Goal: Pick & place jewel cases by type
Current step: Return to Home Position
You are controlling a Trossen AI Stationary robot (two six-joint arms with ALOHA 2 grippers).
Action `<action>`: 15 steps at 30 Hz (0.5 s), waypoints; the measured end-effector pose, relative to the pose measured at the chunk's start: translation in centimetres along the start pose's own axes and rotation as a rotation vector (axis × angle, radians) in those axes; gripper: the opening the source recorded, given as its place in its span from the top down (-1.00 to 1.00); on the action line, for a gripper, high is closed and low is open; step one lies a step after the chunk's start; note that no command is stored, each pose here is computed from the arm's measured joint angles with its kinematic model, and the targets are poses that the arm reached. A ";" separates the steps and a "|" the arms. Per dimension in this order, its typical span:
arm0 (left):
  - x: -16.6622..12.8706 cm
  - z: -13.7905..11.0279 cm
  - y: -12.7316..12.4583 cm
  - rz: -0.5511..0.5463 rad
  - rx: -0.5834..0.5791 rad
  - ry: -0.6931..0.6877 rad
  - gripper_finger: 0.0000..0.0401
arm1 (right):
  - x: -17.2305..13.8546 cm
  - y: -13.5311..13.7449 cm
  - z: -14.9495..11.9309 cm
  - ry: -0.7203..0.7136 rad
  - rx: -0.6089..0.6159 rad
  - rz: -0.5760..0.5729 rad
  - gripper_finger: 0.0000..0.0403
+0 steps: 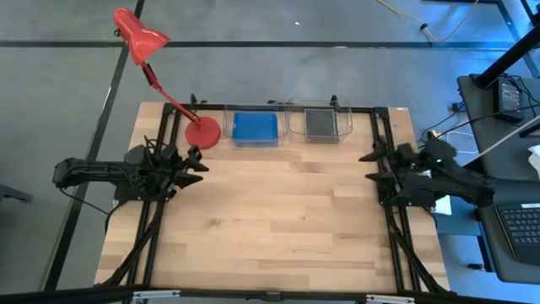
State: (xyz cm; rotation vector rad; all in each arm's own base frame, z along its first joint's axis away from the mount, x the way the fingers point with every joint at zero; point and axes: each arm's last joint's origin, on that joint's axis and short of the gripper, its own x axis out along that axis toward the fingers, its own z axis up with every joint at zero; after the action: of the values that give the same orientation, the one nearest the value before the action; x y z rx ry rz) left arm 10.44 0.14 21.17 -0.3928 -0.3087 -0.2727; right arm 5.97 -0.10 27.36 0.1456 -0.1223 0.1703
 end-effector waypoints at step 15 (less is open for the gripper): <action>-0.5 -0.6 0.1 -0.010 0.024 -0.015 0.17 | 2.2 -1.9 -6.9 -0.111 0.059 0.077 -0.26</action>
State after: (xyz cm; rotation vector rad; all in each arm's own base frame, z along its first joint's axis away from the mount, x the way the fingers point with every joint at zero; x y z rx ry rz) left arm 10.19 0.11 20.41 -0.3702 -0.3283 -0.2761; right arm 9.21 -0.56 20.66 0.2096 -0.2341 0.2429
